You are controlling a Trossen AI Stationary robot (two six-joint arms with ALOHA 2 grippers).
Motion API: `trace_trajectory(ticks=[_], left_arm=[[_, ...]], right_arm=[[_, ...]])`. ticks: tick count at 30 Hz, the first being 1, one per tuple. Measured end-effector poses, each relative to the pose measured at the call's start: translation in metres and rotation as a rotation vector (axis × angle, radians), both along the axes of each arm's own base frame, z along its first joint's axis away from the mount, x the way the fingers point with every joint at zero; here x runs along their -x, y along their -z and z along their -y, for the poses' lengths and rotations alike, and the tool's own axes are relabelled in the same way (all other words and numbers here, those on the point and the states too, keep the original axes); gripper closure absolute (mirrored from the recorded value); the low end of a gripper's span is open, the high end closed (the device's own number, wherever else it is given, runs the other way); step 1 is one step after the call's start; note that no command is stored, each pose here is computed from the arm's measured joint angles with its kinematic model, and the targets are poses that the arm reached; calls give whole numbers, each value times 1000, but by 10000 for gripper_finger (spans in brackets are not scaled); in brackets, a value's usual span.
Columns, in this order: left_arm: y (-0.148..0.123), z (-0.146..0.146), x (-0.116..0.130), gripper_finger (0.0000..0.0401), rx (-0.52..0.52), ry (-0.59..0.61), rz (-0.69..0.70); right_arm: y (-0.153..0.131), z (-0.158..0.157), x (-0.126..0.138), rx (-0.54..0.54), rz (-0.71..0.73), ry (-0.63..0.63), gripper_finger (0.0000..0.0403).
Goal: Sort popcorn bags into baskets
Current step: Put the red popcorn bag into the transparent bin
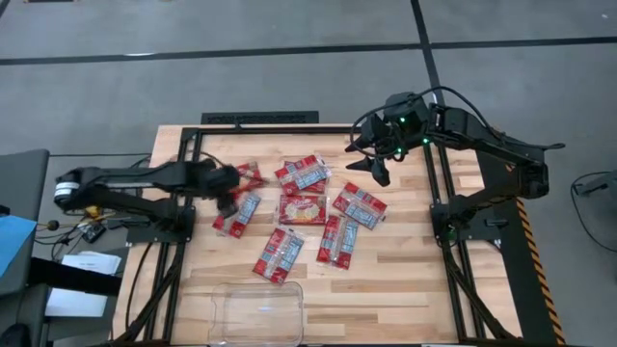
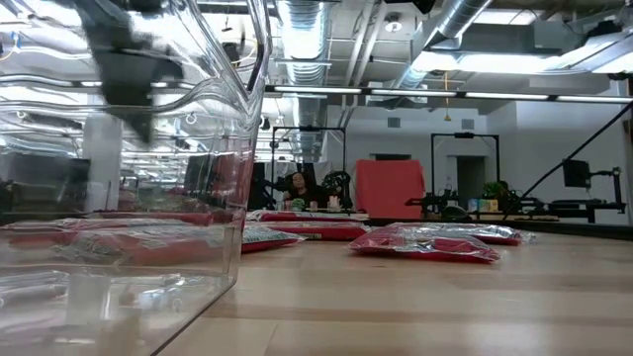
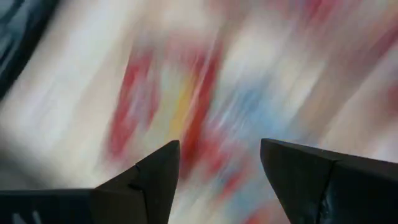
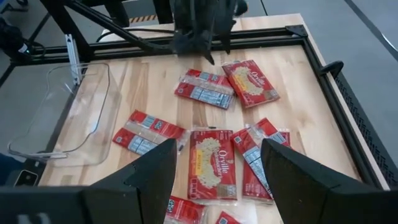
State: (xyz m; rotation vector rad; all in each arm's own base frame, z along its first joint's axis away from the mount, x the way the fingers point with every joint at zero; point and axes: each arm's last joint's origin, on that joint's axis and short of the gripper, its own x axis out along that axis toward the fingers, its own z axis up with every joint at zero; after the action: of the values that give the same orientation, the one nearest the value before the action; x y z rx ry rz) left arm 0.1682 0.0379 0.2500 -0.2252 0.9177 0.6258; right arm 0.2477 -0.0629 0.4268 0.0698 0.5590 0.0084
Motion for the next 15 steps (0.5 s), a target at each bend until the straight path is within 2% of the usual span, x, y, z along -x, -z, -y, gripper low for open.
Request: trace_trajectory(ticks=[1,4,8,9,10,12,15], left_arm=[[-12,1,0,188,5,-6,158],[-34,3,2,190,0,23,509],[-38,4,14,191,-22,61,906],[-33,4,21,191,-27,42,941],[-22,4,29,191,-29,-2,921],[-1,5,43,191,-35,-84,805],[18,6,56,191,-48,-138,621]], right_arm=[[0,0,0,2,0,-1,143],[0,0,0,12,5,-7,143],[-1,0,0,14,9,-10,143],[-1,0,0,11,10,-8,143],[-1,0,0,6,9,-5,143],[-1,0,0,-3,9,0,143],[-1,0,0,-14,8,7,143]])
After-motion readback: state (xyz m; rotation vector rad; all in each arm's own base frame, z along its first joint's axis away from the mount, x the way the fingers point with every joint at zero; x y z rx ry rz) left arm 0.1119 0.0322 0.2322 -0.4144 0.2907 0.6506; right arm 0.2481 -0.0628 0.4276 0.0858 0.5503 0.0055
